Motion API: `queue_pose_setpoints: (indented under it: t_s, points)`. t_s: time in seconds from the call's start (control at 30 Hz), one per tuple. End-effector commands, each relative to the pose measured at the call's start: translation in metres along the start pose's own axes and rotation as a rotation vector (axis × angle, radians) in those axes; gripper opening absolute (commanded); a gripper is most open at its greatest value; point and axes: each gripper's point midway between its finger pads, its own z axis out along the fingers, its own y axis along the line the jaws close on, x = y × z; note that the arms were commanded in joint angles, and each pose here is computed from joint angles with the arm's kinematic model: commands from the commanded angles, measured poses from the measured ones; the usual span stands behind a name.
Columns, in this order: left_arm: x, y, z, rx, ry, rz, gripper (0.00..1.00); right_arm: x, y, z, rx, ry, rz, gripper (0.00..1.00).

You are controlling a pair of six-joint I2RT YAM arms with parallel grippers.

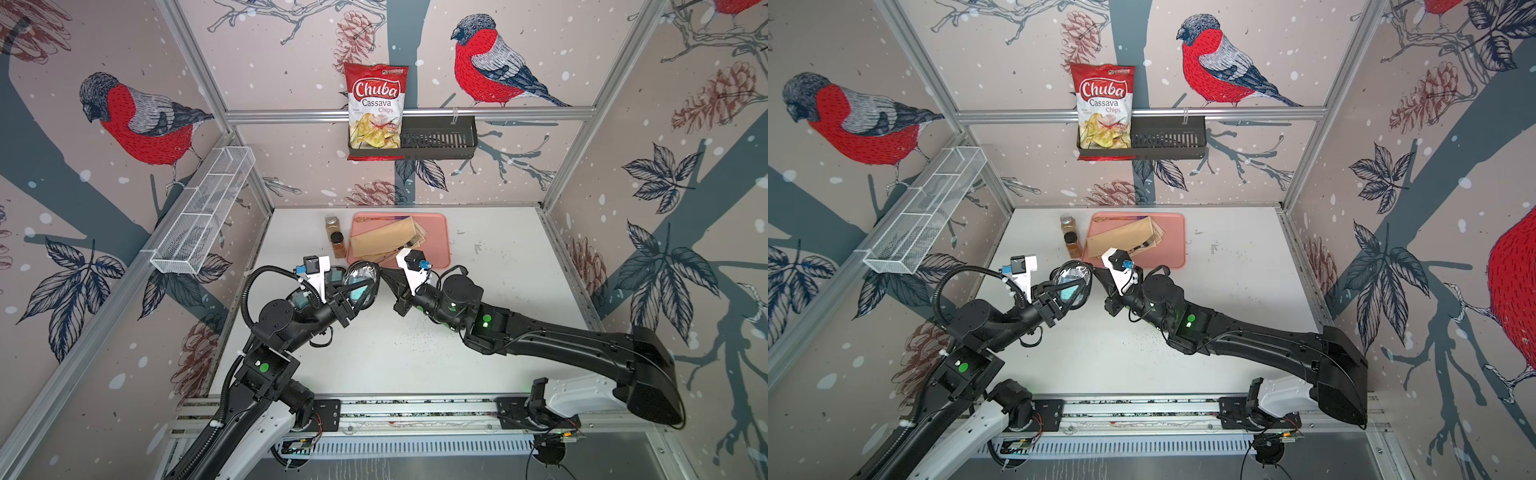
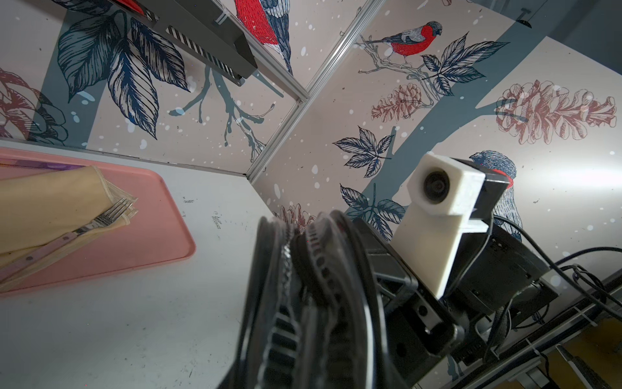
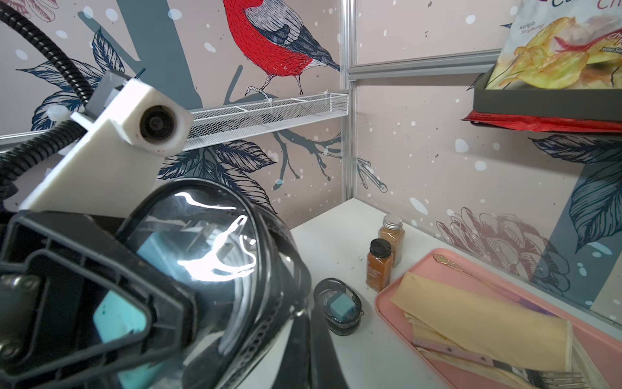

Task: Pack away charging kits
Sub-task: Zip the zipper on the storage bag.

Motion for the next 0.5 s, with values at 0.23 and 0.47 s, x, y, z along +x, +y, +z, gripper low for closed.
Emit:
queue_pose_setpoints:
  t_s: [0.23,0.47]
  points:
    - [0.042,0.0,0.003,0.042,0.216,-0.035,0.0,-0.046,-0.037,-0.003,0.181,-0.157,0.017,0.0]
    - [0.053,0.008,0.008,0.029,0.269,-0.036,0.0,-0.047,-0.048,-0.004,0.202,-0.157,0.019,0.0]
